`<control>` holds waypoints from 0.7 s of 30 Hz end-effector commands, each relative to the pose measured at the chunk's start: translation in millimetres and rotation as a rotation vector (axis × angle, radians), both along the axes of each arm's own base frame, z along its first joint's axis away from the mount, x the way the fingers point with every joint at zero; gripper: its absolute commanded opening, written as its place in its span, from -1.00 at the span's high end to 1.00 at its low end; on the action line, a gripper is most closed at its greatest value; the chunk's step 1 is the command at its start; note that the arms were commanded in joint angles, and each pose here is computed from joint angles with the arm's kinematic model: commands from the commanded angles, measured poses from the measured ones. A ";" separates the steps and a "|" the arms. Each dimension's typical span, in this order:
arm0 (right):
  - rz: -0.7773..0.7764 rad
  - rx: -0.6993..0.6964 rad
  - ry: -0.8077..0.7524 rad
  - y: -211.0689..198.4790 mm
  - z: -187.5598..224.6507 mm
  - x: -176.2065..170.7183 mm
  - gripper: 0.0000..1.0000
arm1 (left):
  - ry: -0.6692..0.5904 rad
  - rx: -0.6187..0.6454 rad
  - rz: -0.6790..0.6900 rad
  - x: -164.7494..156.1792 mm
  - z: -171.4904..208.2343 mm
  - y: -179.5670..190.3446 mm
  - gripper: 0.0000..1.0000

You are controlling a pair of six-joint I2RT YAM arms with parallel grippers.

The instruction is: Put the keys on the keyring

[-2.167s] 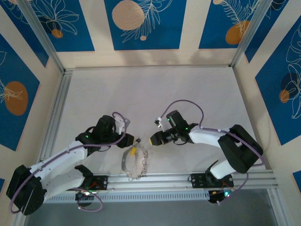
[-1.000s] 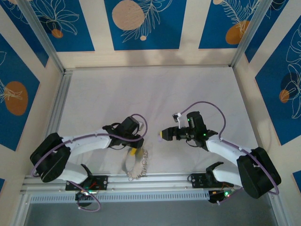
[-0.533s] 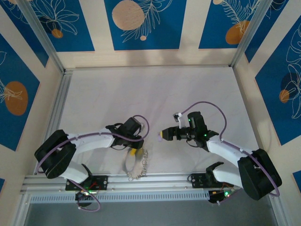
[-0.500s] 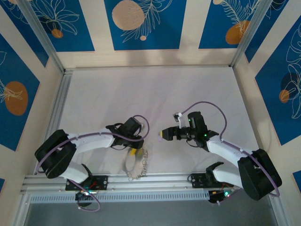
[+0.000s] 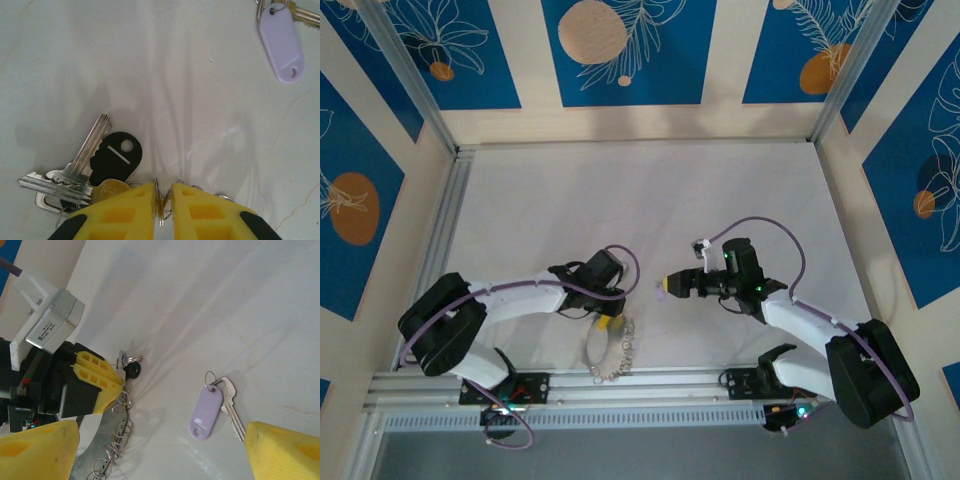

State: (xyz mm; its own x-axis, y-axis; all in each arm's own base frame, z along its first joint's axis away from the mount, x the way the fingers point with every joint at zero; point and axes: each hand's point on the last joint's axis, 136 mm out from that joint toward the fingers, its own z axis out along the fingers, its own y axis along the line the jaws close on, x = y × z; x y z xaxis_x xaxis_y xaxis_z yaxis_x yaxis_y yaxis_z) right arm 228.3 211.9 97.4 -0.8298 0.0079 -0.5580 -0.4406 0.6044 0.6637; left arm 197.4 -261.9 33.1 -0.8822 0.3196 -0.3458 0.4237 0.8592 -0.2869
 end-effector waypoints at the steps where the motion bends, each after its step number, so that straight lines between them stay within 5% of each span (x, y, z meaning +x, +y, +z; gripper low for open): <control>1: 0.006 0.026 -0.009 -0.5 4.7 -2.9 -0.72 | -0.011 0.015 -0.015 1.0 2.4 -4.3 0.85; 4: 0.010 0.028 -0.011 -0.1 4.7 -3.6 -0.72 | -0.013 0.016 -0.023 0.4 4.5 -4.7 1.00; 11: 0.049 0.055 -0.027 4.3 10.8 -8.4 -0.70 | -0.075 0.005 -0.089 0.5 32.7 -2.9 1.00; 21: 0.310 0.176 -0.240 39.2 71.7 -55.6 -0.40 | -0.303 -0.290 -0.406 -37.9 157.5 -12.7 1.00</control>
State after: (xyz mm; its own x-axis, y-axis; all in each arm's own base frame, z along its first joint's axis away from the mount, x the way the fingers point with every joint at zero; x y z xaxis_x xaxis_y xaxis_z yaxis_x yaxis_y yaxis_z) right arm 189.9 240.1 148.4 -0.7195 -0.0726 -0.6907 -0.6534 0.4079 0.6378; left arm 172.4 -265.0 143.1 -0.6890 0.4515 -0.5669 0.6868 0.6565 -0.3120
